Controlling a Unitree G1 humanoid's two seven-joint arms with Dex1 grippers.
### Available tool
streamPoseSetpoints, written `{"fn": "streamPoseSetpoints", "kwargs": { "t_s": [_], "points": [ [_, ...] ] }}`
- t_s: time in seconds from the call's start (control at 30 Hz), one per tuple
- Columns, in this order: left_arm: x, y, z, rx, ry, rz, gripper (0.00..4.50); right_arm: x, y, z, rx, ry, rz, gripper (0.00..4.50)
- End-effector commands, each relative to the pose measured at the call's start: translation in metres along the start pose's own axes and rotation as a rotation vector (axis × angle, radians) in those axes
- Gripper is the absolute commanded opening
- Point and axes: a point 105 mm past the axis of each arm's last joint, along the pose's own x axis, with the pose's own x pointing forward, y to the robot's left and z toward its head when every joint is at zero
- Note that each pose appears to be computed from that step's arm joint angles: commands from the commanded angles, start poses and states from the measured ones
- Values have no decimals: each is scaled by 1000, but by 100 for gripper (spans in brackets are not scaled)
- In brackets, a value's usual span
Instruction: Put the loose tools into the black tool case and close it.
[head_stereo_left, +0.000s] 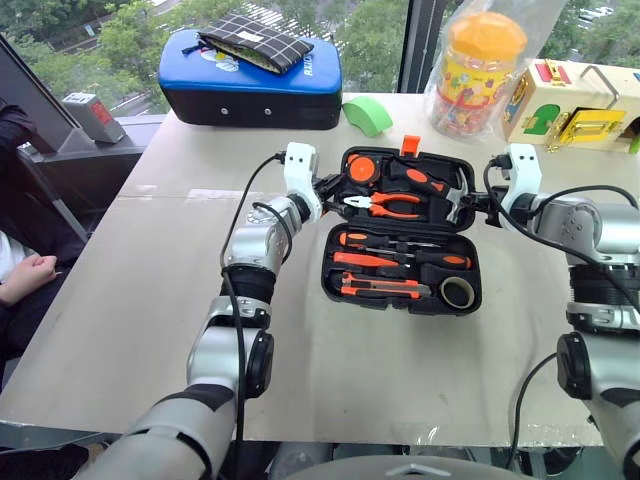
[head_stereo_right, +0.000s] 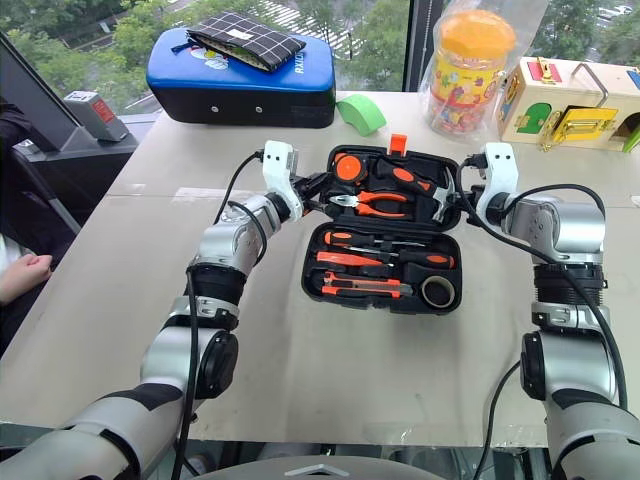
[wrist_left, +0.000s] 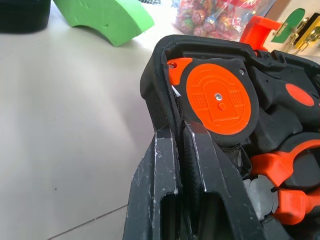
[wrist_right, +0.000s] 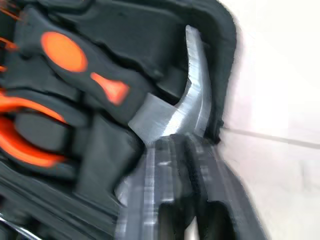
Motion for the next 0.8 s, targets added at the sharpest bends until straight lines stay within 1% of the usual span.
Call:
{"fn": "streamPoseSetpoints", "kwargs": {
  "t_s": [0.03,0.1,0.27,0.37,0.43,0.5,0.53,0.57,0.6,0.63,0.73,0.8],
  "points": [
    [0,-14,39,77,-134,-61,0,-15,-3,23,-50,-76,-44,215],
    [0,-14,40,79,-138,-61,0,-17,-6,23,-37,-75,-61,305],
    [0,-19,42,91,-148,-79,0,-6,-19,8,18,-4,-110,305],
    [0,-20,43,99,-152,-89,0,1,-23,7,30,3,-117,305],
    [-1,-20,43,104,-153,-92,0,5,-23,9,36,-2,-110,253],
    [-2,-20,43,113,-154,-97,0,7,-20,12,45,-15,-83,176],
    [-2,-21,43,123,-154,-105,0,7,-18,13,42,-18,-72,121],
    [-3,-22,43,130,-155,-110,0,7,-18,14,39,-20,-66,83],
    [-4,-22,43,132,-156,-112,0,7,-17,15,34,-20,-57,21],
    [-4,-23,42,134,-157,-115,0,6,-15,15,28,-20,-42,3],
    [-6,-24,42,161,-163,-127,0,5,-9,11,31,9,13,3],
    [-8,-25,44,192,-175,-134,0,4,-4,13,23,-9,49,3]
  ]
}}
